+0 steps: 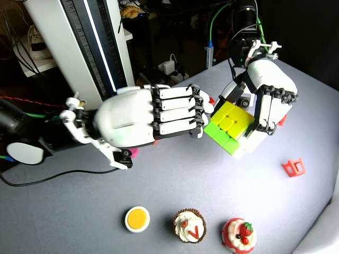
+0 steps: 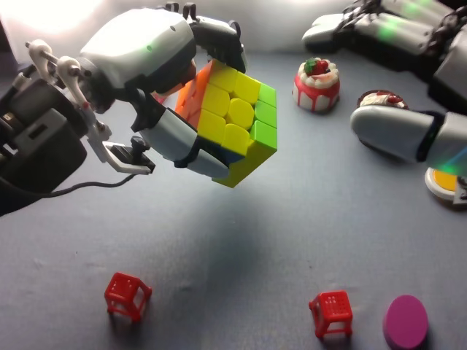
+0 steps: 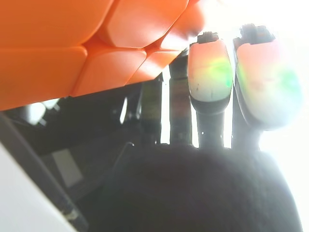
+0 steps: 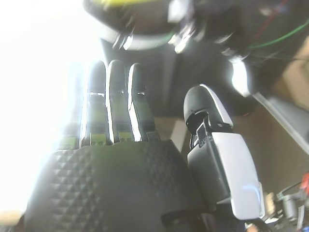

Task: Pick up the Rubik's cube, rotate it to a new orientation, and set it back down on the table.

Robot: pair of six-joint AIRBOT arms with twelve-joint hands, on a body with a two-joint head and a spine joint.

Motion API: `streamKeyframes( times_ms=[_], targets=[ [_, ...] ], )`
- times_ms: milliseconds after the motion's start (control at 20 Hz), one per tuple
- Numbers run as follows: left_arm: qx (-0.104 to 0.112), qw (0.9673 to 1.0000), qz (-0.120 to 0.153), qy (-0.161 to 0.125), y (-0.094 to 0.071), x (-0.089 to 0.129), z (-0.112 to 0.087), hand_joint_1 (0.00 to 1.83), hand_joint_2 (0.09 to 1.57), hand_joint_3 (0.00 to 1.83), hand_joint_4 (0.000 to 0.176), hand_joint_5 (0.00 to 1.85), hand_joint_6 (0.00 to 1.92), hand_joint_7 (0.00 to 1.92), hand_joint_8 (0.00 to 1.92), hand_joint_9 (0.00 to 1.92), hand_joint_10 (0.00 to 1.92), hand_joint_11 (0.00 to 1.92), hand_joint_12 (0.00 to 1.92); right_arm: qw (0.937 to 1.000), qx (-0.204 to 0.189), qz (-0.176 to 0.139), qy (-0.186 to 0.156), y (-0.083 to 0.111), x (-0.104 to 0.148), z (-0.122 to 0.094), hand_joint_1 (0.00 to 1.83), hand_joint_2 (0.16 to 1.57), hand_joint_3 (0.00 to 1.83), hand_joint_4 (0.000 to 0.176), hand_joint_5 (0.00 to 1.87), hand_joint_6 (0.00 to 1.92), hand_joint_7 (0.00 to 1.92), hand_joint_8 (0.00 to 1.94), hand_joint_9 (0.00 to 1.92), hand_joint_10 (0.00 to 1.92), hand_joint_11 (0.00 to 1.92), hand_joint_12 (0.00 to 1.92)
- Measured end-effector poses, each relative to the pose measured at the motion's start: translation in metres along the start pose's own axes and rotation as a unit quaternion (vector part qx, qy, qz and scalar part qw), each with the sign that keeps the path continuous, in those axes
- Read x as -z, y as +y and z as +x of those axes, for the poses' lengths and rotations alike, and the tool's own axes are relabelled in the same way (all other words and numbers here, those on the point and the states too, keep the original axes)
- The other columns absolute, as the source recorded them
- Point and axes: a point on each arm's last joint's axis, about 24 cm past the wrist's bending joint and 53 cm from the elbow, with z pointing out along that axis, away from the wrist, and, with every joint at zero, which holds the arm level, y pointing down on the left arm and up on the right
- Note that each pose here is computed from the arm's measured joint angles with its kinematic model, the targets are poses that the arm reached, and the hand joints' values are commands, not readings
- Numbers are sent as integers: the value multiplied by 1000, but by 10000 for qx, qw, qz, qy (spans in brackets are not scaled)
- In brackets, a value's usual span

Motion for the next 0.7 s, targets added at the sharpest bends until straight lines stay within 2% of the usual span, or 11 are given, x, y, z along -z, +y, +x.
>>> streamKeyframes(
  times_ms=[50, 200, 300, 350, 400, 450, 500, 550, 600, 650, 700],
  targets=[
    [61, 10000, -64, 11, 5, 0, 2, 1488, 796, 840, 0, 1084, 1921, 1231, 1921, 1337, 1921, 1455, 1921, 10000, -7, 17, -58, 0, 1, -4, 0, 1376, 0, 0, 230, 366, 338, 109, 92, 759, 0, 1276],
    [117, 9991, -367, 154, 25, 0, 12, 1496, 854, 750, 0, 1097, 1921, 1248, 1921, 1357, 1921, 1467, 1921, 9995, 6, 27, -309, 1, 4, -23, 0, 1372, 1, 0, 272, 492, 400, 66, 120, 833, 0, 1493],
    [200, 9977, -599, 230, 41, 0, 18, 1423, 1011, 457, 0, 884, 1921, 1059, 1921, 1185, 1921, 1286, 1921, 9993, 11, 34, -361, 1, 5, -27, 0, 1374, 0, 0, 257, 514, 402, 48, 106, 860, 0, 1523],
    [284, 9963, -760, 272, 51, 0, 21, 1147, 1131, 450, 0, 546, 1575, 713, 1833, 879, 1921, 980, 1921, 9994, 16, 24, -346, 2, 5, -26, 0, 1379, 1, 0, 266, 530, 424, 51, 121, 881, 0, 1551],
    [314, 9959, -801, 264, 54, 0, 21, 1147, 1131, 450, 0, 546, 1575, 713, 1833, 879, 1921, 980, 1921, 9994, 17, 20, -341, 2, 5, -26, 0, 1379, 1, 0, 266, 530, 424, 51, 121, 881, 0, 1551],
    [262, 9953, -886, 289, 60, 2, 22, 1153, 1250, 161, 0, 540, 1456, 717, 1740, 820, 1921, 914, 1921, 9994, 21, 16, -335, 2, 5, -25, 0, 1383, 1, 0, 266, 543, 429, 48, 121, 901, 0, 1575],
    [338, 9943, -980, 258, 66, 3, 22, 1112, 1314, 47, 0, 499, 1527, 701, 1651, 655, 1780, 697, 1921, 9994, 20, 12, -336, 2, 5, -25, 0, 1382, 0, 0, 263, 567, 420, 39, 103, 928, 0, 1556],
    [376, 9930, -1092, 262, 74, 6, 23, 889, 1333, 13, 52, 553, 1584, 533, 1385, 569, 1637, 555, 1920, 9994, 18, 27, -344, 2, 5, -26, 0, 1382, 0, 0, 257, 600, 424, 37, 85, 954, 0, 1540],
    [368, 9917, -1195, 295, 81, 8, 23, 787, 1205, 0, 55, 220, 1001, 314, 1015, 259, 1507, 227, 1913, 9993, 11, 34, -363, 1, 5, -27, 0, 1388, 1, 0, 236, 621, 420, 30, 66, 931, 0, 1461],
    [365, 9909, -1249, 330, 84, 10, 25, 787, 1205, 0, 55, 220, 1001, 314, 1015, 259, 1507, 227, 1913, 9993, 9, 41, -370, 1, 5, -27, 0, 1388, 1, 0, 236, 621, 420, 30, 66, 931, 0, 1461],
    [382, 9899, -1308, 398, 87, 11, 31, 750, 1193, 0, 100, 146, 900, 188, 800, 54, 1359, 45, 1900, 9993, 8, 38, -369, 1, 5, -27, 0, 1395, 1, 0, 234, 649, 425, 30, 66, 935, 0, 1470]
  ],
)
